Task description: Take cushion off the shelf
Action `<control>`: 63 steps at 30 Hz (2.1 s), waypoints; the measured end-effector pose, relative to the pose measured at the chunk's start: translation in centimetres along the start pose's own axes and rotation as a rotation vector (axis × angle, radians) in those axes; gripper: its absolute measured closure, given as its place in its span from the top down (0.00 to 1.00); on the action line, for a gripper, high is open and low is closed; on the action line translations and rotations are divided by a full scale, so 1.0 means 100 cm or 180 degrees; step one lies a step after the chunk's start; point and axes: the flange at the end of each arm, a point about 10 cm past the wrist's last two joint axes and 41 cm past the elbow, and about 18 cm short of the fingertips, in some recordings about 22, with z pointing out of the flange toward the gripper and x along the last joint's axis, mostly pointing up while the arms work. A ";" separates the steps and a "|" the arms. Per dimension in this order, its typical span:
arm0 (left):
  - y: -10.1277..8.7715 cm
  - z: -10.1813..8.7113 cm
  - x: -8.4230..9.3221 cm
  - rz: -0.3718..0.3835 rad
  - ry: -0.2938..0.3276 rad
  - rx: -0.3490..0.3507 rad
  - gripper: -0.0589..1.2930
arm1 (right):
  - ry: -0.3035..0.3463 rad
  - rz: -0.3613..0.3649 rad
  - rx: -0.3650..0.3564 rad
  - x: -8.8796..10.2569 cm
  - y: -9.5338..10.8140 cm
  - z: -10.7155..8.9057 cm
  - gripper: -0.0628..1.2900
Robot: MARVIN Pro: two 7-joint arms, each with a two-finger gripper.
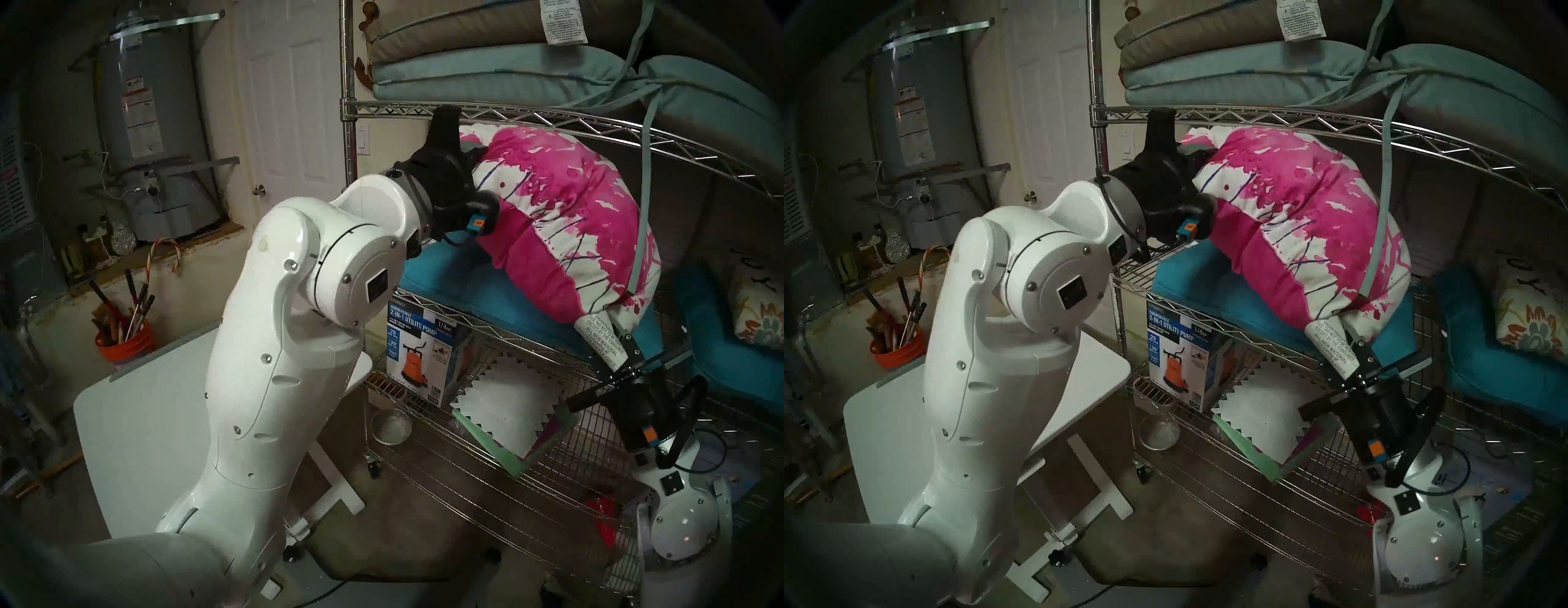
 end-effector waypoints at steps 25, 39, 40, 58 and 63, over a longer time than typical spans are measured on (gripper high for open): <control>-0.018 -0.072 -0.027 0.0036 -0.0574 0.0025 0.16 | 0.0531 0.0923 0.0491 0.071 -0.089 -0.016 0.10; -0.007 -0.092 -0.061 -0.0003 -0.0989 -0.0122 0.16 | 0.0797 0.1007 0.0757 0.101 -0.110 -0.023 0.10; -0.007 -0.092 -0.061 -0.0004 -0.0998 -0.0125 0.16 | 0.0804 0.1004 0.0763 0.101 -0.111 -0.023 0.10; 0.000 -0.110 -0.090 0.0021 -0.1302 -0.0197 0.16 | 0.1207 0.0770 0.1011 0.119 -0.121 -0.016 0.10; -0.002 -0.113 -0.095 0.0054 -0.1338 -0.0184 0.16 | 0.1322 0.0700 0.1063 0.124 -0.123 -0.013 0.10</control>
